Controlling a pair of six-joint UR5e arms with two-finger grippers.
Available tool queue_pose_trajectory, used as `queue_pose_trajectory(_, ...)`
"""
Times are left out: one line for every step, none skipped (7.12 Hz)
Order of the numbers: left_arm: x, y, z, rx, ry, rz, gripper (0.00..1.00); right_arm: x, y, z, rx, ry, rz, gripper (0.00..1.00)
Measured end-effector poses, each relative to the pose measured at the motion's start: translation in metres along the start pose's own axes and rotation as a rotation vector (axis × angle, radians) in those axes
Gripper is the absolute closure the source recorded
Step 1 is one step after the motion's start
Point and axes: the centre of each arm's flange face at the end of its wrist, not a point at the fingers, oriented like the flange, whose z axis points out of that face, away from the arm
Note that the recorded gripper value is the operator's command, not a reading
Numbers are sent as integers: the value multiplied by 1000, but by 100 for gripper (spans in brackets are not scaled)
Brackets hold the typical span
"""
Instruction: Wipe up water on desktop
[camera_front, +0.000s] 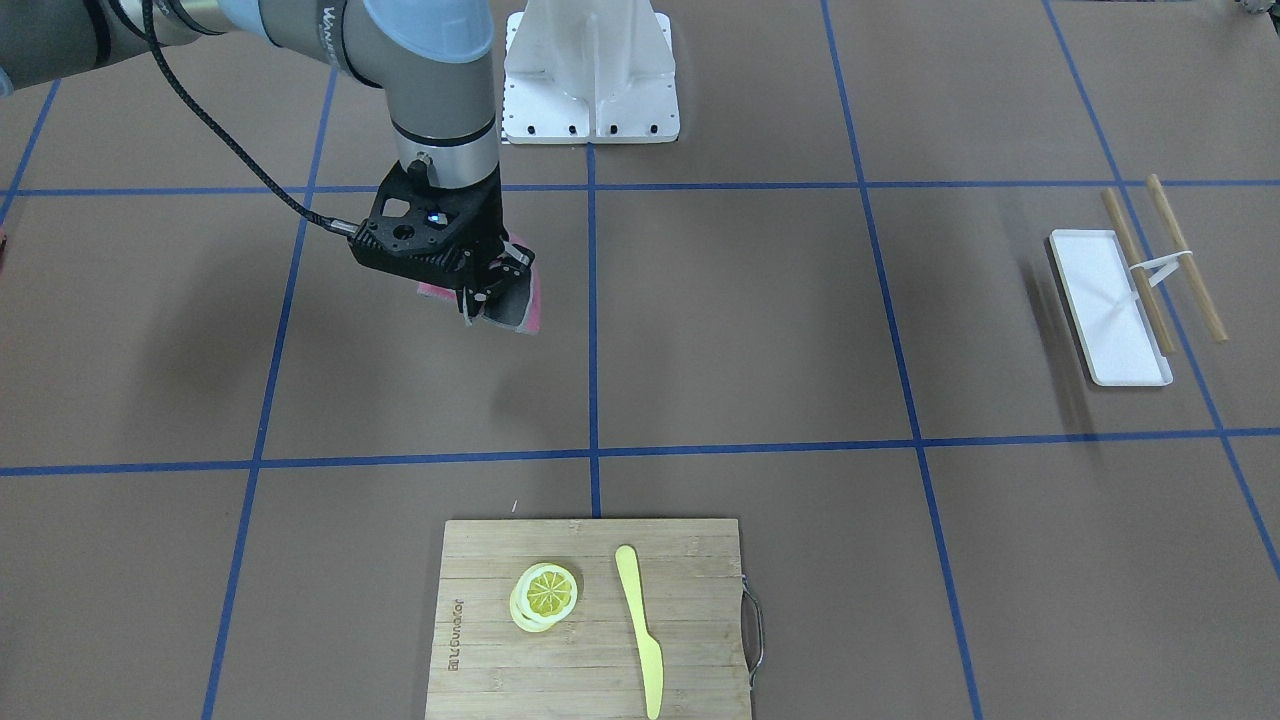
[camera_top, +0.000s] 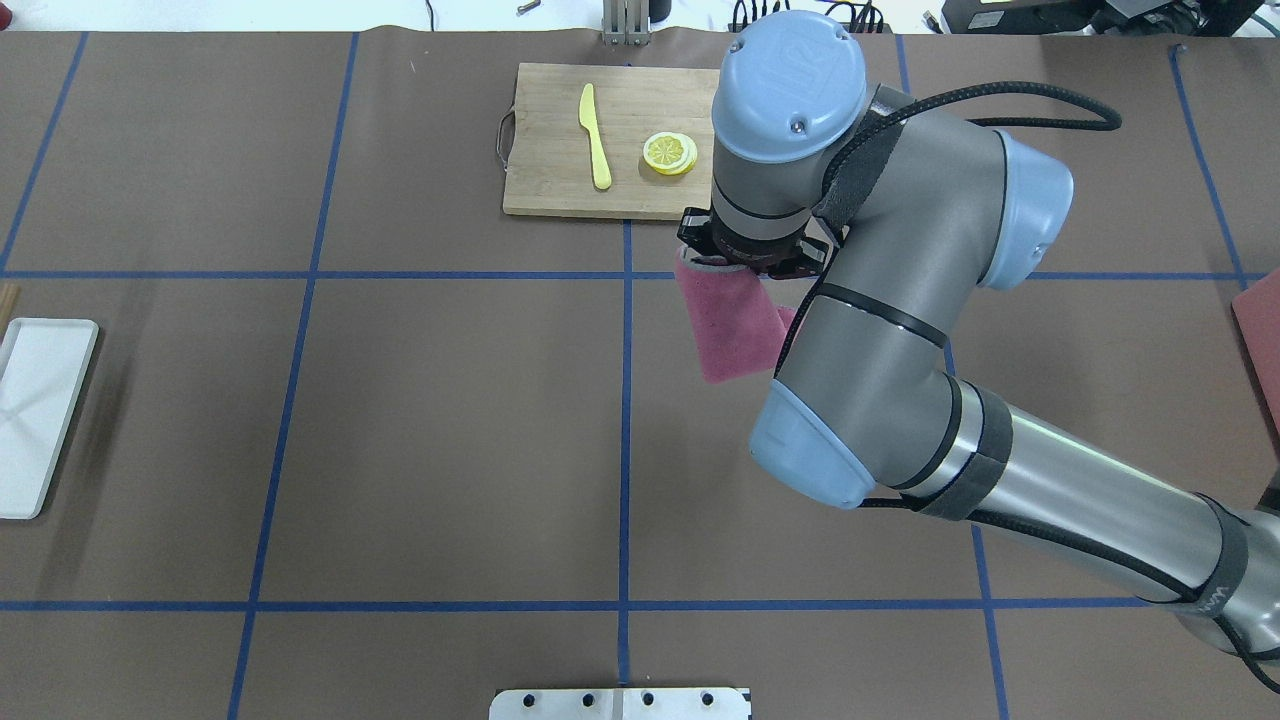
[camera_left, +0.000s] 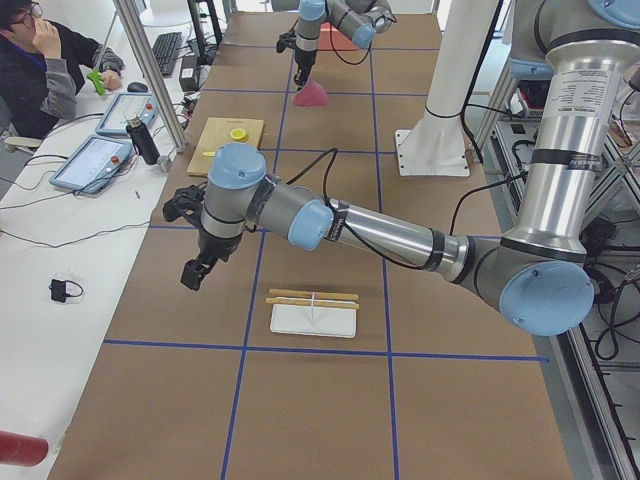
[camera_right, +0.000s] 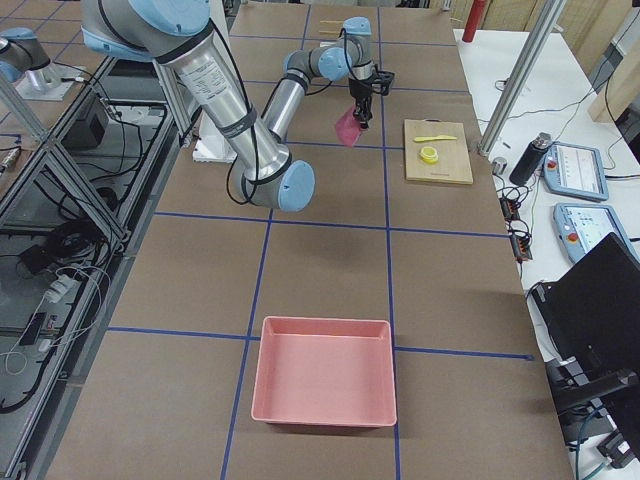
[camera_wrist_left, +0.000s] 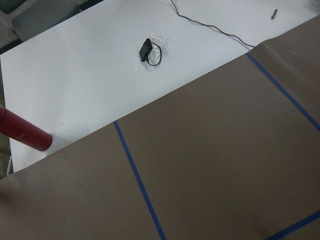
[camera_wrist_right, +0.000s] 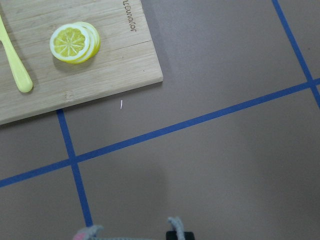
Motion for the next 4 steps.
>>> queue_pose_trajectory(-7,11,-2,-39,4,8,2,-6,13,9,25,-23,10,100)
queue_pose_trajectory(-12,23,-4,-56,6,6,2,-11,29,27,58,-57,28,100)
queue_pose_trajectory(-13,33,-3,-67,8,-1,2,-19,44,51,94,-84,67,100)
queue_pose_trajectory(-14,39,-2,-74,9,-6,2,-28,58,76,131,-99,103,100)
